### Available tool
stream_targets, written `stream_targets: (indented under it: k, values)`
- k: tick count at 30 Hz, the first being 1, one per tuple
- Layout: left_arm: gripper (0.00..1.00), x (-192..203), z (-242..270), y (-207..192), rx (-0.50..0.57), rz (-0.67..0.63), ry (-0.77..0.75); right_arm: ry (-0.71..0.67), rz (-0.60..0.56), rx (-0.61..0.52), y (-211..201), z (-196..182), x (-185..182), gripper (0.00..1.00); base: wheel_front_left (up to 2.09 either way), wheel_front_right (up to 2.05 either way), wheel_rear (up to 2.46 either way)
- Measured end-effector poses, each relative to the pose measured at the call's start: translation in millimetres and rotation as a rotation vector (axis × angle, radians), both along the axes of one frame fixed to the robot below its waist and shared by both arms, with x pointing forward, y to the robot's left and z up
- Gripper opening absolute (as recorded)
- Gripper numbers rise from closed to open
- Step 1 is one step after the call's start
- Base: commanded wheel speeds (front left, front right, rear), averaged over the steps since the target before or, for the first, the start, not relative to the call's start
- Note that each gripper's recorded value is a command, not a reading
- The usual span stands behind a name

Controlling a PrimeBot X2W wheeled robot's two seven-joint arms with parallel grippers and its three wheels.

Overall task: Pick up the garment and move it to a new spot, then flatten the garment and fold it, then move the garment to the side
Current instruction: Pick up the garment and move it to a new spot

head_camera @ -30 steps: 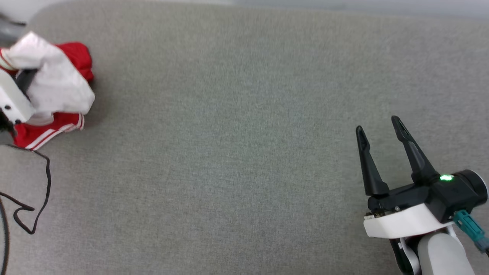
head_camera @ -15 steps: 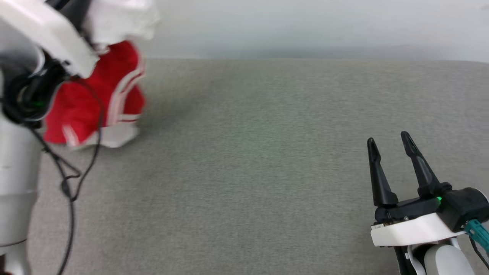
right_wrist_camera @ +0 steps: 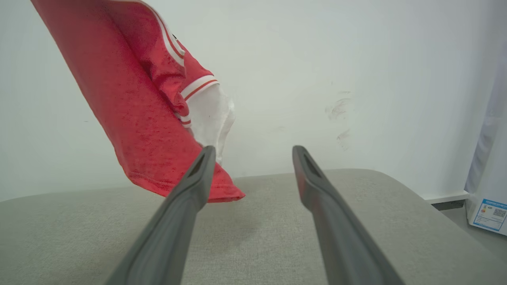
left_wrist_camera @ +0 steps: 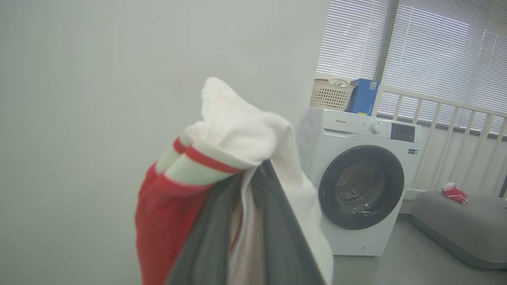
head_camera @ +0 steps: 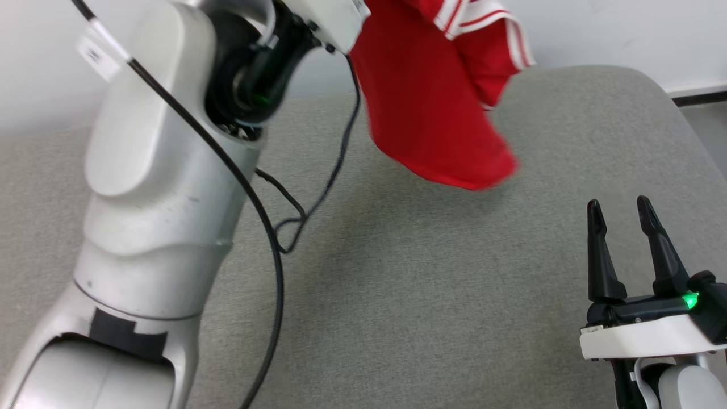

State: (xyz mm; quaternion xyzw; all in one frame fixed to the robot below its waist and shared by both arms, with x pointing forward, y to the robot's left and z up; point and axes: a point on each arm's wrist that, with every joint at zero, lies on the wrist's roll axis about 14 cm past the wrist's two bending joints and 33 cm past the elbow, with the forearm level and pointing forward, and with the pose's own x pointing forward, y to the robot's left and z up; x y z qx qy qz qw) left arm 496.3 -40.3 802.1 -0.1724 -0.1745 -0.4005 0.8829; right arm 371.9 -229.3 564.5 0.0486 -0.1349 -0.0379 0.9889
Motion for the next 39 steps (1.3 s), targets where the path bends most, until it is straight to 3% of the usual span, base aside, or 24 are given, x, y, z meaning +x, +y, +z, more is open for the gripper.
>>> stream_targets:
  k: [3,8,12,17,18,19,20,24,28,31,34,39]
  values:
    - [0.00,8.6,-39.0,-9.8,-0.008,-0.016,0.082,0.007,-0.016,0.002,-5.0,-2.1,-3.1,1.00,0.00,0.00,0.00]
    - [0.00,21.0,-157.5,-1.9,0.028,0.018,0.346,0.022,-0.023,0.000,-7.1,-6.7,-2.2,1.00,0.00,0.00,0.00]
    - [0.00,24.1,-260.4,36.4,0.105,0.137,0.546,0.042,-0.005,-0.007,-1.0,-13.5,3.6,1.00,0.00,0.00,0.00]
    - [0.00,24.6,-334.8,88.9,0.143,0.298,0.692,0.066,0.020,-0.017,6.7,-22.0,15.2,1.00,0.00,0.00,0.00]
    - [0.31,24.7,-344.7,101.1,0.146,0.338,0.714,0.069,0.027,-0.019,9.2,-23.4,17.7,1.00,0.00,0.00,0.00]
    - [0.93,24.5,-354.4,114.4,0.150,0.381,0.737,0.074,0.035,-0.022,11.5,-25.2,19.8,1.00,0.00,0.00,0.00]
    - [1.00,23.2,-364.9,128.1,0.163,0.424,0.762,0.080,0.044,-0.022,14.7,-27.7,21.9,1.00,0.00,0.00,0.00]
    - [1.00,15.8,-384.3,164.4,0.196,0.539,0.790,0.088,0.076,-0.026,25.4,-31.6,29.7,1.00,0.00,0.00,0.00]
    - [1.00,14.3,-369.6,182.7,0.184,0.584,0.730,0.082,0.103,-0.031,34.5,-29.8,31.4,1.00,0.00,0.00,0.00]
    - [1.00,14.7,-339.3,181.7,0.222,0.557,0.609,0.069,0.114,-0.040,38.9,-24.8,28.8,1.00,0.00,0.00,0.00]
    - [1.00,12.1,-280.3,177.5,0.238,0.527,0.389,0.047,0.112,-0.047,38.8,-16.7,24.1,1.00,0.00,0.00,0.00]
    - [1.00,-40.9,-247.8,177.6,0.281,0.522,0.194,0.023,0.112,-0.063,39.5,-7.3,13.9,1.00,0.00,0.00,0.00]
